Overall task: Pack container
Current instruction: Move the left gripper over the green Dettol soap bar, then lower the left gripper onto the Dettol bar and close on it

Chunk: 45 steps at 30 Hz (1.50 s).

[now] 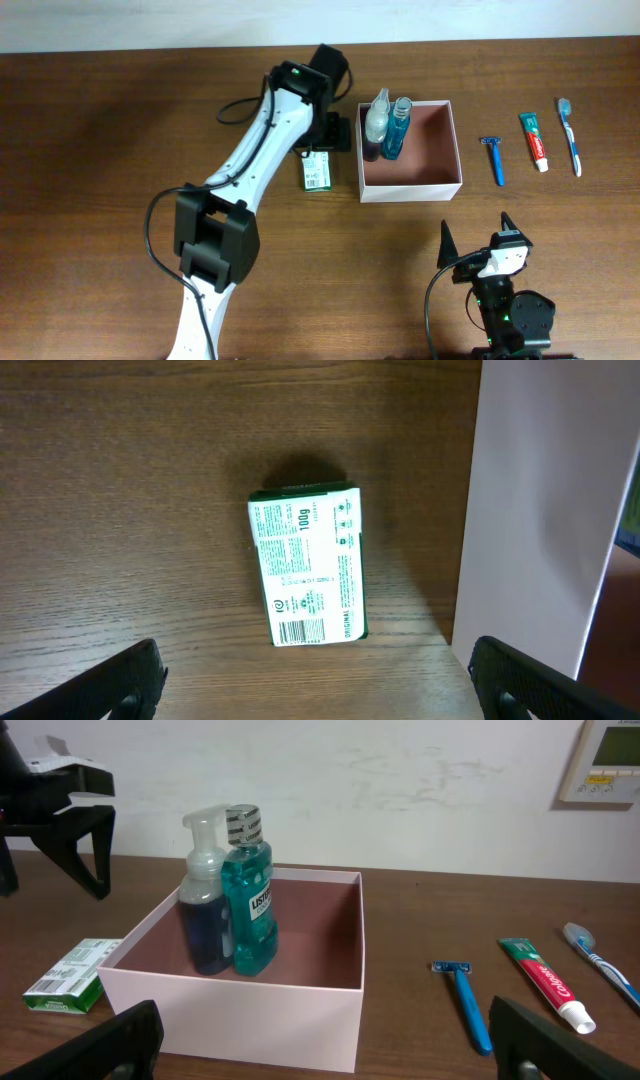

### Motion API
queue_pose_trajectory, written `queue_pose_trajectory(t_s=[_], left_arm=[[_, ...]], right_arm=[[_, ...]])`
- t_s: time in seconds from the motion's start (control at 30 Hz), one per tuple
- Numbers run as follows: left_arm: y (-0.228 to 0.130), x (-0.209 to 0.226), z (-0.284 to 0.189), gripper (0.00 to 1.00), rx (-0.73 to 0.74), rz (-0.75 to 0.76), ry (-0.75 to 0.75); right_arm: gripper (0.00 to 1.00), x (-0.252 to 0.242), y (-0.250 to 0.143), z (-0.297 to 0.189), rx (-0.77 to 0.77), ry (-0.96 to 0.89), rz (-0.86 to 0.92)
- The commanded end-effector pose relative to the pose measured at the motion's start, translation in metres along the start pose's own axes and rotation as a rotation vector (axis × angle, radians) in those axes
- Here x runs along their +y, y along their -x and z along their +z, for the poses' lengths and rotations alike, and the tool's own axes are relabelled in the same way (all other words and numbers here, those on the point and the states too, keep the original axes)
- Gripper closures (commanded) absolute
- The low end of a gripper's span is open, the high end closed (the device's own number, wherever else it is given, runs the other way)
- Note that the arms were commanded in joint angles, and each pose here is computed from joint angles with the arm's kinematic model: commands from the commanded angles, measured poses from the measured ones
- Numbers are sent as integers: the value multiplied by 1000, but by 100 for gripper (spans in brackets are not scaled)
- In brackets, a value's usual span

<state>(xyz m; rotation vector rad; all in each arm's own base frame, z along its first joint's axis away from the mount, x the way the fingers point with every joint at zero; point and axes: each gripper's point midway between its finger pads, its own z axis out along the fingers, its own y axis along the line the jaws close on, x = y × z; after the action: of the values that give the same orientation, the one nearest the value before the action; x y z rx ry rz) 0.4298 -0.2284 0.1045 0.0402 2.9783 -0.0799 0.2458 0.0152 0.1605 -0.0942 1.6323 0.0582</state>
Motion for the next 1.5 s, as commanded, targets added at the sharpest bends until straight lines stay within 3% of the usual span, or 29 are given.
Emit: queue_pose_trajectory(t_s=[0.0,0.57,1.47], left_arm=[[3,13,3,1,-13,-24,48],[-20,6,64,1,156,-31,25],[-25,9,90,0,190,-90,53]], right_arm=[[1,4,-2,0,2,18,0],[1,4,-2,0,2,18,0],[1,4,-2,0,2,18,0]])
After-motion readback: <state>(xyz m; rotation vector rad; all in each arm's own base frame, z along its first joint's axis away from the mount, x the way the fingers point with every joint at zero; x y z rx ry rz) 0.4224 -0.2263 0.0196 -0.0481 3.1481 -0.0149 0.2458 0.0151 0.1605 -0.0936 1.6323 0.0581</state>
